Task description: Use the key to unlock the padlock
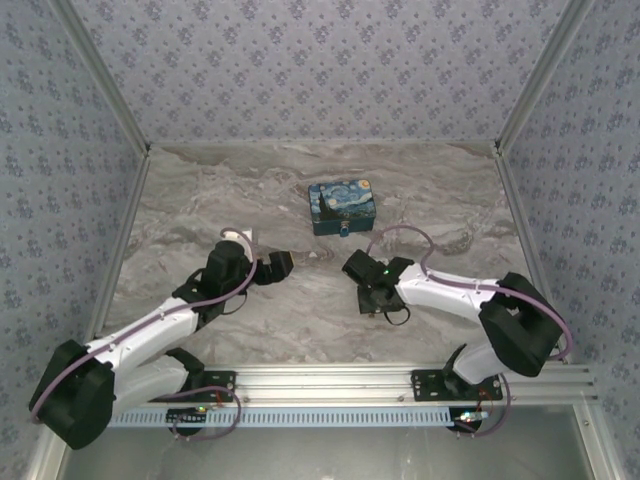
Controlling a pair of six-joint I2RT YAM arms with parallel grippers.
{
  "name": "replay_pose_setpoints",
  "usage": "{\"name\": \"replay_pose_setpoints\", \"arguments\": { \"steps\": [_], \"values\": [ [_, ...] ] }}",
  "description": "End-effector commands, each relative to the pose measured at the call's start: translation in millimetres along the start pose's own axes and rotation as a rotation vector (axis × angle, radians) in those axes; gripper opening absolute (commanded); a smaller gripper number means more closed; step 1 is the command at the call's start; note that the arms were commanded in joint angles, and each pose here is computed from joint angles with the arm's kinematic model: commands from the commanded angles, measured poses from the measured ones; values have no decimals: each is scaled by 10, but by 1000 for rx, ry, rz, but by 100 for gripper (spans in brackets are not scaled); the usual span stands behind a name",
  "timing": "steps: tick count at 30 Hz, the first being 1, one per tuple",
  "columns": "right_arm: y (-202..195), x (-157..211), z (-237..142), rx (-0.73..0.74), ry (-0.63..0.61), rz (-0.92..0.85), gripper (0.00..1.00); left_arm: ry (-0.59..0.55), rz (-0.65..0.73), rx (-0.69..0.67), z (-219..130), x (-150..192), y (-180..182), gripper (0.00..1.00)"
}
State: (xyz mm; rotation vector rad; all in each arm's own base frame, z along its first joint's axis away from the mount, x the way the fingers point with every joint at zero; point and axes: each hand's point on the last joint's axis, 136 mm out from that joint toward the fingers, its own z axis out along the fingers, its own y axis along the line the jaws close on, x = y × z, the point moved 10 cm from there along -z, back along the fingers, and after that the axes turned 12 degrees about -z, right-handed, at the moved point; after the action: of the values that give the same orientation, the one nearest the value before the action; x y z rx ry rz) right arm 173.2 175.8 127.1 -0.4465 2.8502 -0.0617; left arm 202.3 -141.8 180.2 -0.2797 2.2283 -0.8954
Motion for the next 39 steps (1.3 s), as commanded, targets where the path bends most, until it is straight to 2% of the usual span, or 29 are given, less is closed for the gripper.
{"name": "replay_pose_setpoints", "arguments": {
  "steps": [1, 9, 26, 39],
  "values": [
    [5, 22, 13, 40, 31, 40, 49, -56, 25, 23, -37, -105, -119, 99],
    [92, 75, 73, 34, 72, 18, 45, -95, 50, -15, -141, -120, -82, 99],
    [195, 184, 67, 50, 114, -5, 33, -94, 55, -35, -147, -117, -66, 99],
    [176, 238, 75, 48, 102, 27, 24, -92, 56, -35, -138, -131, -86, 100]
  ]
}}
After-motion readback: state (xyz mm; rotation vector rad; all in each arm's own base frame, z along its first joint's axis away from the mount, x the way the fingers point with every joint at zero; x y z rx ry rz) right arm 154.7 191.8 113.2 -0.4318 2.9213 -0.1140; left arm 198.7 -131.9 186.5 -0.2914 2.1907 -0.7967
